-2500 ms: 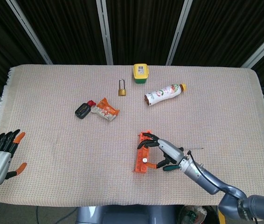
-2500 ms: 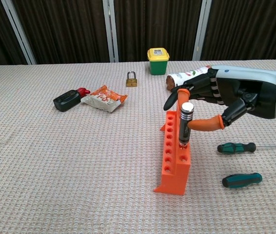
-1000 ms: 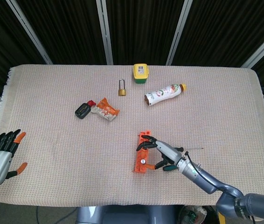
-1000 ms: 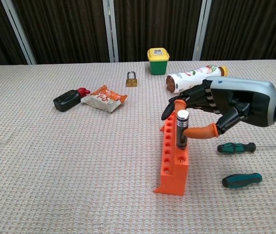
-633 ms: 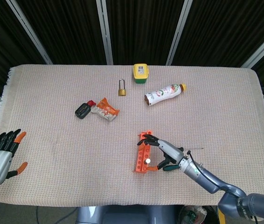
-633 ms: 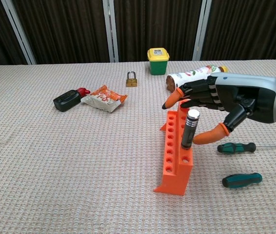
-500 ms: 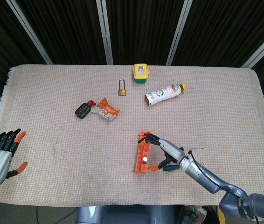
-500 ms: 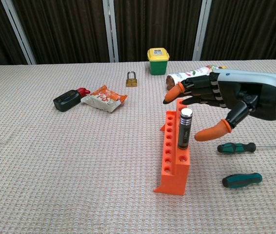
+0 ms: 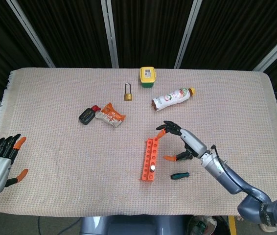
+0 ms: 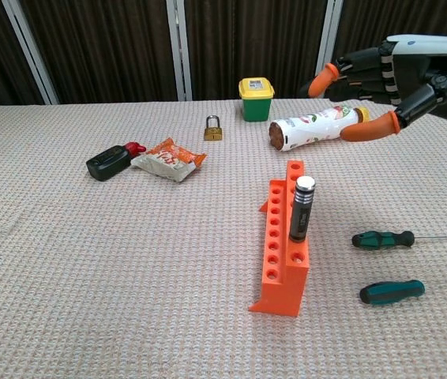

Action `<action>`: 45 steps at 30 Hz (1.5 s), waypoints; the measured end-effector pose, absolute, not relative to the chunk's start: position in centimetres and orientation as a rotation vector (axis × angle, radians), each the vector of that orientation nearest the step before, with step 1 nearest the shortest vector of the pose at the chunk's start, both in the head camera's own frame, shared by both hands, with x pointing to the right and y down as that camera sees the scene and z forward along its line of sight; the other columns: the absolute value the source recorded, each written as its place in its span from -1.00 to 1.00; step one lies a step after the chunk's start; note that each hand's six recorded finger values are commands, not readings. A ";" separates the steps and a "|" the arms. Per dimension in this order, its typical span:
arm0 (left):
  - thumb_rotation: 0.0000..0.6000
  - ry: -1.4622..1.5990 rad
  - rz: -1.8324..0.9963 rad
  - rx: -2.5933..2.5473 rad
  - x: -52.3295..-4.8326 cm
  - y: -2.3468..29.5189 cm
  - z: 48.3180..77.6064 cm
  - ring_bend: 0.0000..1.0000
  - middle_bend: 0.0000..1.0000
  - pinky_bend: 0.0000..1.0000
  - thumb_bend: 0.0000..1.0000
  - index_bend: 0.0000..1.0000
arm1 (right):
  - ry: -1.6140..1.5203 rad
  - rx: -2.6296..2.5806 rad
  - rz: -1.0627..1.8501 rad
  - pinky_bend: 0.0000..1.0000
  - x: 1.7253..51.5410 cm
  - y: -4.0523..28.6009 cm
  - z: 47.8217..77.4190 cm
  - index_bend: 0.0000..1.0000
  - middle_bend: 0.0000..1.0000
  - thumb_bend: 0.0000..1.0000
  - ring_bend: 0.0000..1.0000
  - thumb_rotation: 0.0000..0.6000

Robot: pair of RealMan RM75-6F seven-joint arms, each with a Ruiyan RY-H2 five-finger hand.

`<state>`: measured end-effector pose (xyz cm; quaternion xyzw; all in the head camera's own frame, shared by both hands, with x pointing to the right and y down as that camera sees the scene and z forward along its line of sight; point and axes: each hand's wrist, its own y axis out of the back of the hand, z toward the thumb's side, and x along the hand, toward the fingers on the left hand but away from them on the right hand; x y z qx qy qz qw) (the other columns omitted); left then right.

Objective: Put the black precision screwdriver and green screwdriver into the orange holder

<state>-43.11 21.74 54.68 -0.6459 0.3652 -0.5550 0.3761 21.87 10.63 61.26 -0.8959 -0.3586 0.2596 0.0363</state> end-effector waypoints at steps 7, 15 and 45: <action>1.00 0.928 -1.414 -1.660 -43.0 21.9 54.8 -1.00 -1.00 -1.00 -0.49 -0.99 | -1.003 -2.507 0.983 -1.00 23.9 9.2 62.4 -0.06 -0.62 -0.63 -1.00 1.00; 1.00 0.927 -1.422 -1.656 -43.3 21.9 54.8 -1.00 -1.00 -1.00 -0.49 -0.99 | -0.720 -2.099 1.170 -1.00 24.8 9.4 64.8 -0.07 -0.64 -0.63 -1.00 1.00; 1.00 0.933 -1.437 -1.672 -43.9 22.2 55.8 -1.00 -1.00 -1.00 -0.49 -0.99 | -0.232 -1.667 1.419 -1.00 22.0 15.1 68.9 -0.04 -0.65 -0.77 -1.00 1.00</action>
